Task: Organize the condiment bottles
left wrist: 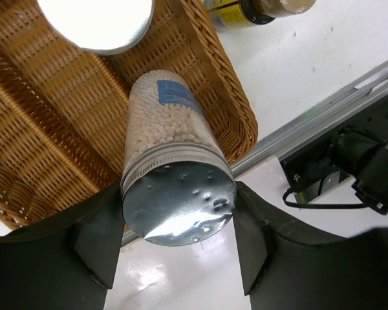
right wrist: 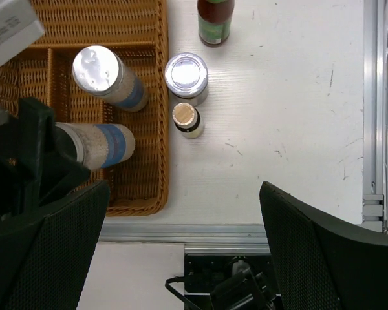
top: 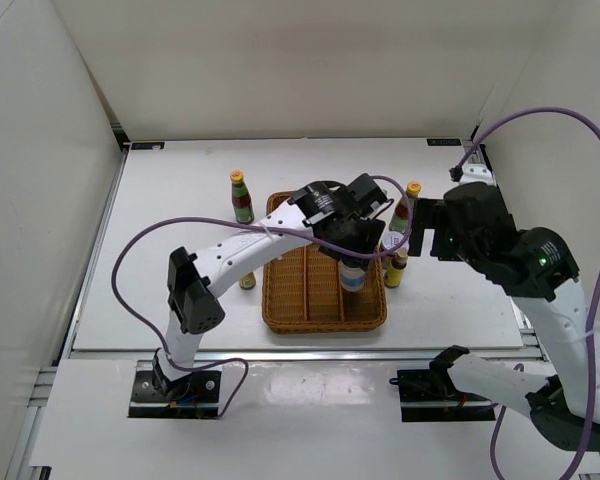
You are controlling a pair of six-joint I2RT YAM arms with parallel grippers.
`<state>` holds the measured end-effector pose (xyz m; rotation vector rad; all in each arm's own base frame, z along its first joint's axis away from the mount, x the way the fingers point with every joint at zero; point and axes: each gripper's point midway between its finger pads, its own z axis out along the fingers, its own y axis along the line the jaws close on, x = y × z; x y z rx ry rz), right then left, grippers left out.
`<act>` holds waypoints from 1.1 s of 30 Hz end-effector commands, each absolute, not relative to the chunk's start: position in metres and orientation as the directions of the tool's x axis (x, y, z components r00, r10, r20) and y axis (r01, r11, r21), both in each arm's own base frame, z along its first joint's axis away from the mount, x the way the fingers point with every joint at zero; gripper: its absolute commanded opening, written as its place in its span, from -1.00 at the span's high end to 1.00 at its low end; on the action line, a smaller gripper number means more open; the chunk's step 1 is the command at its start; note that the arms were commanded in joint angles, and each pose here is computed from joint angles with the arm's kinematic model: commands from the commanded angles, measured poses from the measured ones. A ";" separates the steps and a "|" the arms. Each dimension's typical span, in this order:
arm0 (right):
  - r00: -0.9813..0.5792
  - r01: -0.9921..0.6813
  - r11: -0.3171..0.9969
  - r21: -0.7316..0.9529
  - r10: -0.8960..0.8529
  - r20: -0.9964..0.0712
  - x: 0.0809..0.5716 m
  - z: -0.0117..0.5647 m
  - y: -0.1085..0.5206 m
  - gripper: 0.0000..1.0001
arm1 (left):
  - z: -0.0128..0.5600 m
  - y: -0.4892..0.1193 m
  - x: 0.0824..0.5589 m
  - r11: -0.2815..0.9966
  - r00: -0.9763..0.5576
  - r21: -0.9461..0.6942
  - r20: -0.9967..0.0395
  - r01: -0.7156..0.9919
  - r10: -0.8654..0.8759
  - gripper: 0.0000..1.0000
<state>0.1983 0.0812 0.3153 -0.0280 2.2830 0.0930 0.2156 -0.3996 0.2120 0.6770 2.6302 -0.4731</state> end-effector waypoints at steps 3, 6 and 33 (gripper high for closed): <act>-0.635 0.003 0.999 0.047 0.038 -0.772 0.189 0.318 0.065 -1.00 | 0.216 -0.426 0.224 0.794 -0.784 -0.267 -0.495 0.546 0.373 0.75; -0.644 0.010 1.000 0.030 0.029 -0.764 0.187 0.312 0.061 -1.00 | 0.203 -0.436 0.226 0.787 -0.789 -0.278 -0.482 0.550 0.381 0.56; -0.758 0.013 0.999 0.045 0.040 -0.652 0.223 0.220 0.107 -0.84 | 0.379 -0.239 0.249 0.911 -0.583 -0.215 -0.812 0.352 0.034 -1.00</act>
